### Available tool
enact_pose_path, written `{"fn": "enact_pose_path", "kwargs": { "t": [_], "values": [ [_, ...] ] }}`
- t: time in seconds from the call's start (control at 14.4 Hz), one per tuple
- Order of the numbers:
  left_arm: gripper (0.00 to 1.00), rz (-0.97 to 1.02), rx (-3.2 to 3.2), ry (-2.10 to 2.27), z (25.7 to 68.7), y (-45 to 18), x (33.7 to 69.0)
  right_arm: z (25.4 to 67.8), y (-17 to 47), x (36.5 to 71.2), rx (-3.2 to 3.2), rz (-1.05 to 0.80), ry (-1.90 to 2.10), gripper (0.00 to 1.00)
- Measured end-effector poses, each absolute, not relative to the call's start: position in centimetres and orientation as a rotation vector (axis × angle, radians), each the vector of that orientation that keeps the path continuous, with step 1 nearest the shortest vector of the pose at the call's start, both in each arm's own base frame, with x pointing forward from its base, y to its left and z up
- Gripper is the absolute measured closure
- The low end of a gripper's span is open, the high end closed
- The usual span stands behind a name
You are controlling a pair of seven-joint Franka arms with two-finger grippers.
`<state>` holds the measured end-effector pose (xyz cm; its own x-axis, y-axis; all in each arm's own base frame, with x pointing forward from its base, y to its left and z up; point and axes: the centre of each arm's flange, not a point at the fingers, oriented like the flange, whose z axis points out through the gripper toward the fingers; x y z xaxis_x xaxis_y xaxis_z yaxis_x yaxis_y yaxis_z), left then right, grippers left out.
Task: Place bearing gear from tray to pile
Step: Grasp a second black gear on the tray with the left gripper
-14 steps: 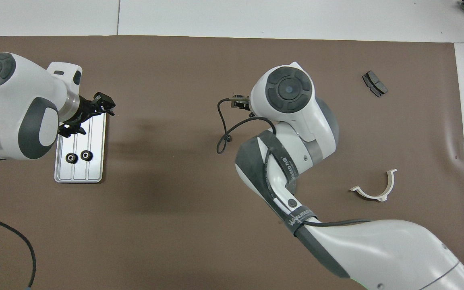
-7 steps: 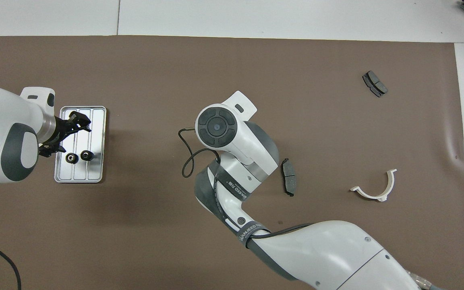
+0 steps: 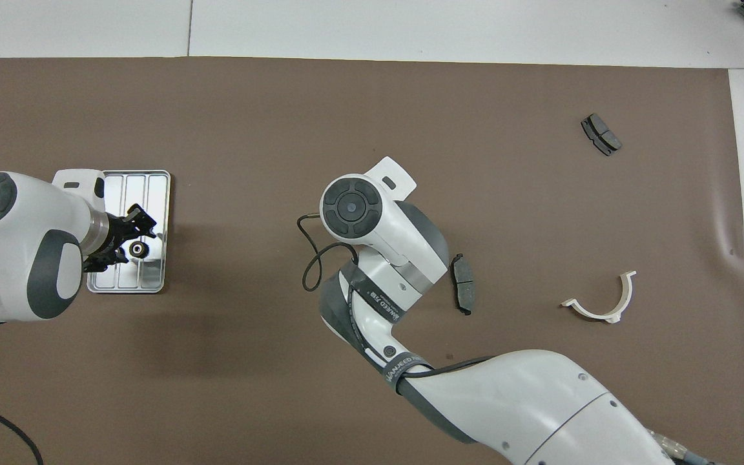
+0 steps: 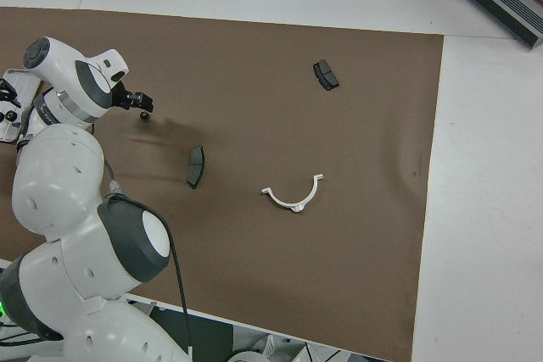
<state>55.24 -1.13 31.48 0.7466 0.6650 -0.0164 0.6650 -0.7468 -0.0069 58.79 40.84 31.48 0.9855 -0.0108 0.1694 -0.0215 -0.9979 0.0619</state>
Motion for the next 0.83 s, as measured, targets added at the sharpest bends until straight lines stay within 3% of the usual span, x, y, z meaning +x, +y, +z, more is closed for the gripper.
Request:
{"fn": "enact_pose_path", "kwargs": {
  "t": [0.14,0.28,0.62,0.83],
  "values": [
    [0.34,0.030,-2.929,-1.130,31.3,-1.1,54.9,31.5,40.7,58.9,3.069,0.266,-0.028,0.29],
    [0.34,0.011,-2.933,-1.134,30.8,-1.1,54.6,31.5,40.6,59.0,3.070,0.267,-0.032,0.37],
    [0.36,-0.011,-2.937,-1.141,30.2,-1.0,54.2,31.0,40.6,58.7,3.082,0.236,-0.049,0.40],
    [0.66,-0.020,-2.938,-1.143,30.3,-0.9,54.3,30.5,40.5,58.5,3.080,0.223,-0.048,0.41]
  ]
}}
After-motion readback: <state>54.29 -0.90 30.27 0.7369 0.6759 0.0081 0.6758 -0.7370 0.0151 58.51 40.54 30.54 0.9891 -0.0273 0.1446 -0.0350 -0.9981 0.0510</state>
